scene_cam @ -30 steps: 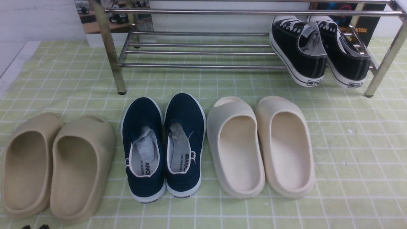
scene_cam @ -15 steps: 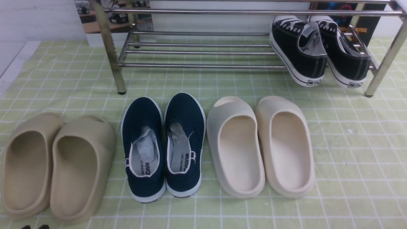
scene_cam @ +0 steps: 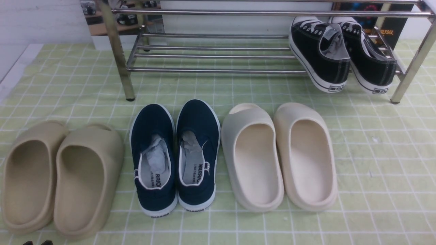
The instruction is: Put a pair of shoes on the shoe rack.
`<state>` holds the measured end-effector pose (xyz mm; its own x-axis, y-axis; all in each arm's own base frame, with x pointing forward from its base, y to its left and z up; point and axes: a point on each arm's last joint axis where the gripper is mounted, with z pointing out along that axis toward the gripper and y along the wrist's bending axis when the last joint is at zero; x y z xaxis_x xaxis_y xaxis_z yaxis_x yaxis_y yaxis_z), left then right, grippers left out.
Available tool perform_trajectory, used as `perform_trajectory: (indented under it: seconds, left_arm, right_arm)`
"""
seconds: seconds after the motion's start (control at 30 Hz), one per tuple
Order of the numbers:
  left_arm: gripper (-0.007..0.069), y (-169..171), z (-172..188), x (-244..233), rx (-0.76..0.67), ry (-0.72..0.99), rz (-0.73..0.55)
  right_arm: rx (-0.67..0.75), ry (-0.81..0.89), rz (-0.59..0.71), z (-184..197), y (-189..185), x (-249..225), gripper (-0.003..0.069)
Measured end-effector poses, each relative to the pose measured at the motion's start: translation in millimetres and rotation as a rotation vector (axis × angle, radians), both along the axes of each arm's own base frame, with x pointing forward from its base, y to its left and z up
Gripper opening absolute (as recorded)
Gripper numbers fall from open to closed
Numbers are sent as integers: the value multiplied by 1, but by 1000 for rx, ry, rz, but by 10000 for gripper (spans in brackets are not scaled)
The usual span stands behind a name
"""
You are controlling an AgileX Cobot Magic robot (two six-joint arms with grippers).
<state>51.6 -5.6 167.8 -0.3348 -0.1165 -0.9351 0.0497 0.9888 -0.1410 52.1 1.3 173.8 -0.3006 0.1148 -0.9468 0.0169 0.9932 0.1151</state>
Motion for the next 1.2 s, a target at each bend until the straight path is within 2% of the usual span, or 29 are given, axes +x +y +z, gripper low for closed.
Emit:
perform_trajectory:
  seconds: [1.2]
  left_arm:
    - [239, 0, 0, 0, 0, 0, 0]
  right_arm:
    - [-35, -2, 8, 0, 0, 0, 15]
